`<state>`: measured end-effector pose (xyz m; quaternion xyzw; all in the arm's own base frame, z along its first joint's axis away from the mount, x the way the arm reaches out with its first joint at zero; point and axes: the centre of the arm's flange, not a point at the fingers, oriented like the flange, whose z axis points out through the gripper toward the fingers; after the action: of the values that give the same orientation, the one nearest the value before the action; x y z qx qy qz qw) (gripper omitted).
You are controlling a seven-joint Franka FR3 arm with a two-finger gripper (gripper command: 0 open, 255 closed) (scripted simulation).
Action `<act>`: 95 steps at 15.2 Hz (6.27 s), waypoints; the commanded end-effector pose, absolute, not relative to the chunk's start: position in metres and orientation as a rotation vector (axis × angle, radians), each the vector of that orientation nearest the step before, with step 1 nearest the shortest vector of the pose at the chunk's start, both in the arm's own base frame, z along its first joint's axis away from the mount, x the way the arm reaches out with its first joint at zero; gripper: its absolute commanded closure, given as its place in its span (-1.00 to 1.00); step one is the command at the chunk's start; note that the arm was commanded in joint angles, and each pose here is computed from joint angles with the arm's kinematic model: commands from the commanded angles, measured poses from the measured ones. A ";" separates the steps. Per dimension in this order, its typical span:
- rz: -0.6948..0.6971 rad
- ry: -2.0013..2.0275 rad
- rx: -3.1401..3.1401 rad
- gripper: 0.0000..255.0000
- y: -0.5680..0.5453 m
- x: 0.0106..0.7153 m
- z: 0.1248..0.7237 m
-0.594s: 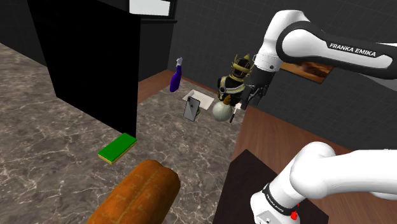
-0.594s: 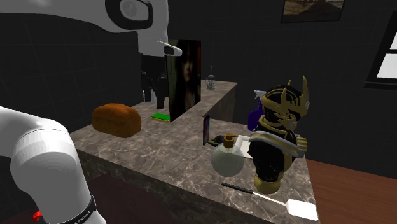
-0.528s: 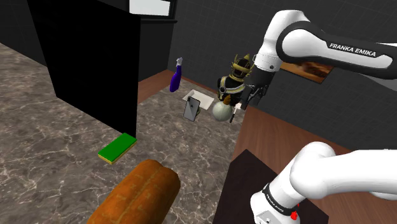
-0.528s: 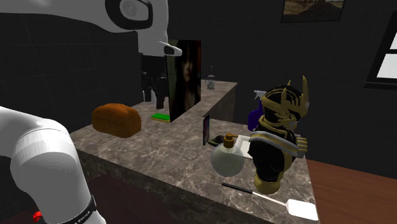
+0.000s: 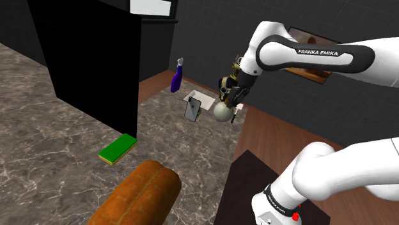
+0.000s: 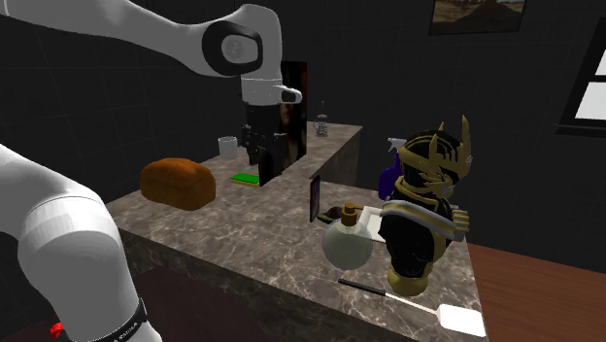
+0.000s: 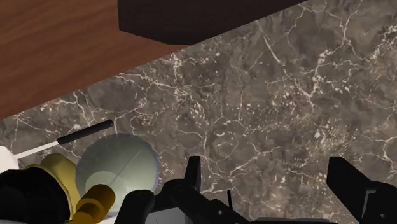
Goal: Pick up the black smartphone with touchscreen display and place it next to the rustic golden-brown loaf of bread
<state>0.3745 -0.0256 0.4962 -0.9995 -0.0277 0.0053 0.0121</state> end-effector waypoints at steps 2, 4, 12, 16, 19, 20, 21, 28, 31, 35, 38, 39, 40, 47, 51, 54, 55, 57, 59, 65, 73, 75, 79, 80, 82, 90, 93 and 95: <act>-0.049 -0.185 -3.108 -1.00 -0.030 0.408 0.475; -0.090 -0.249 -3.100 -1.00 -0.030 0.429 0.464; -0.251 -0.500 -3.048 -1.00 -0.024 0.512 0.426; -0.310 -0.591 -3.022 -1.00 -0.017 0.544 0.409; -0.310 -0.591 -3.022 -1.00 -0.016 0.547 0.394; -0.310 -0.591 -3.022 -1.00 -0.015 0.548 0.388; -0.310 -0.591 -3.022 -1.00 -0.015 0.549 0.383; -0.310 -0.591 -3.022 -1.00 -0.014 0.551 0.375; -0.310 -0.591 -3.022 -1.00 -0.014 0.551 0.375; -0.310 -0.591 -3.022 1.00 -0.014 0.551 0.375; -0.310 -0.591 -3.022 1.00 -0.014 0.551 0.375; -0.310 -0.591 -3.022 1.00 -0.014 0.551 0.375; -0.310 -0.591 -3.022 1.00 -0.014 0.551 0.375; -0.310 -0.591 -3.022 1.00 -0.014 0.551 0.407; -0.310 -0.591 -3.022 1.00 -0.014 0.551 0.428; -0.310 -0.591 -3.022 1.00 -0.014 0.551 0.444; -0.310 -0.591 -3.022 1.00 -0.014 0.551 0.449; -0.310 -0.591 -3.022 1.00 -0.014 0.551 0.460; -0.310 -0.591 -3.022 1.00 -0.014 0.551 0.470; -0.310 -0.591 -3.022 1.00 -0.014 0.551 0.502; -0.310 -0.591 -3.022 1.00 -0.014 0.551 0.544; -0.310 -0.591 -3.022 1.00 -0.014 0.551 0.555; -0.310 -0.591 -3.022 1.00 -0.014 0.551 0.576; -0.310 -0.591 -3.022 1.00 -0.014 0.551 0.581; -0.310 -0.591 -3.022 1.00 -0.014 0.551 0.592; -0.310 -0.591 -3.022 1.00 0.034 0.506 0.603; -0.310 -0.591 -3.022 1.00 0.063 0.478 0.603; -0.310 -0.591 -3.022 1.00 0.082 0.460 0.603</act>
<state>0.4693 0.0735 0.6026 -0.9761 -0.1916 -0.0999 0.0237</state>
